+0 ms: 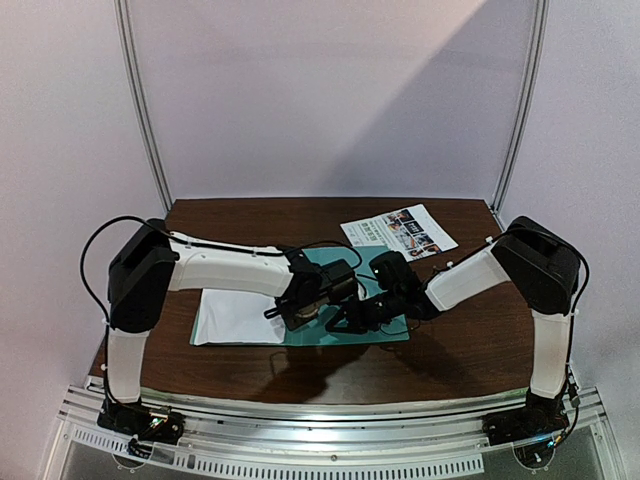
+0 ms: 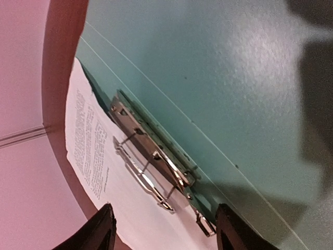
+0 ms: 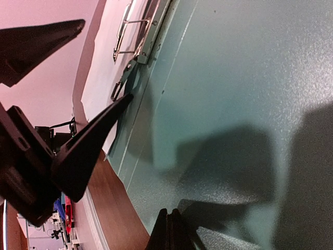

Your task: Put the files into the folder

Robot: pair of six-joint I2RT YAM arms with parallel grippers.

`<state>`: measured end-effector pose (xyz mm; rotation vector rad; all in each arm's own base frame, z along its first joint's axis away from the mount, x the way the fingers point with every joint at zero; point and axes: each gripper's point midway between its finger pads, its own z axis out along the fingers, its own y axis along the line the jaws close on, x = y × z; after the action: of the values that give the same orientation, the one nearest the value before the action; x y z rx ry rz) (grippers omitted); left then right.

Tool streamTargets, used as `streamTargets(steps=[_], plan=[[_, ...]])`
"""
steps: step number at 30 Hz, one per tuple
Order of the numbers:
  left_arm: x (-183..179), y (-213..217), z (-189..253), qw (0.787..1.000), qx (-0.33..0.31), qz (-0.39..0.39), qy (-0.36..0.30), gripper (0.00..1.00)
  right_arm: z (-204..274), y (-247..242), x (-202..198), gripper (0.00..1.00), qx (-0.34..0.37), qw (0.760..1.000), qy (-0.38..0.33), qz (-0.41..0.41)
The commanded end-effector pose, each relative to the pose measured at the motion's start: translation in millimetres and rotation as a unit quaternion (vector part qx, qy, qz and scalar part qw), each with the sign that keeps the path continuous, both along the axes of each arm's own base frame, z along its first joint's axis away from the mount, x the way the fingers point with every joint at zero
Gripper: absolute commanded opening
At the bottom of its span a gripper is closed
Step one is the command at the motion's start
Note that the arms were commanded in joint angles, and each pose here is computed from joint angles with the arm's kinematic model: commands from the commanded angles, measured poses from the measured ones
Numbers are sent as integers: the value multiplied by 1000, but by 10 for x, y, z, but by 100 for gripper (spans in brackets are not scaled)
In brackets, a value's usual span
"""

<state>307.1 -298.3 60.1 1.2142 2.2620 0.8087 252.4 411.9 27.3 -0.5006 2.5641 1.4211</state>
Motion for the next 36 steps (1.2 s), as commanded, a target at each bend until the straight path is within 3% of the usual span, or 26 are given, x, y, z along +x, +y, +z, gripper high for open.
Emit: streamTargets(steps=[1, 21, 36], plan=[[-29, 36, -46, 1000, -9, 3, 7, 67, -716, -339, -310, 0, -120, 990, 73, -5], [196, 177, -13, 999, 23, 20, -38, 66, -753, -366, -342, 0, -128, 989, 77, -4], [476, 108, 289, 998, -19, 37, -50, 65, -767, -335, -370, 0, -128, 989, 77, -1]])
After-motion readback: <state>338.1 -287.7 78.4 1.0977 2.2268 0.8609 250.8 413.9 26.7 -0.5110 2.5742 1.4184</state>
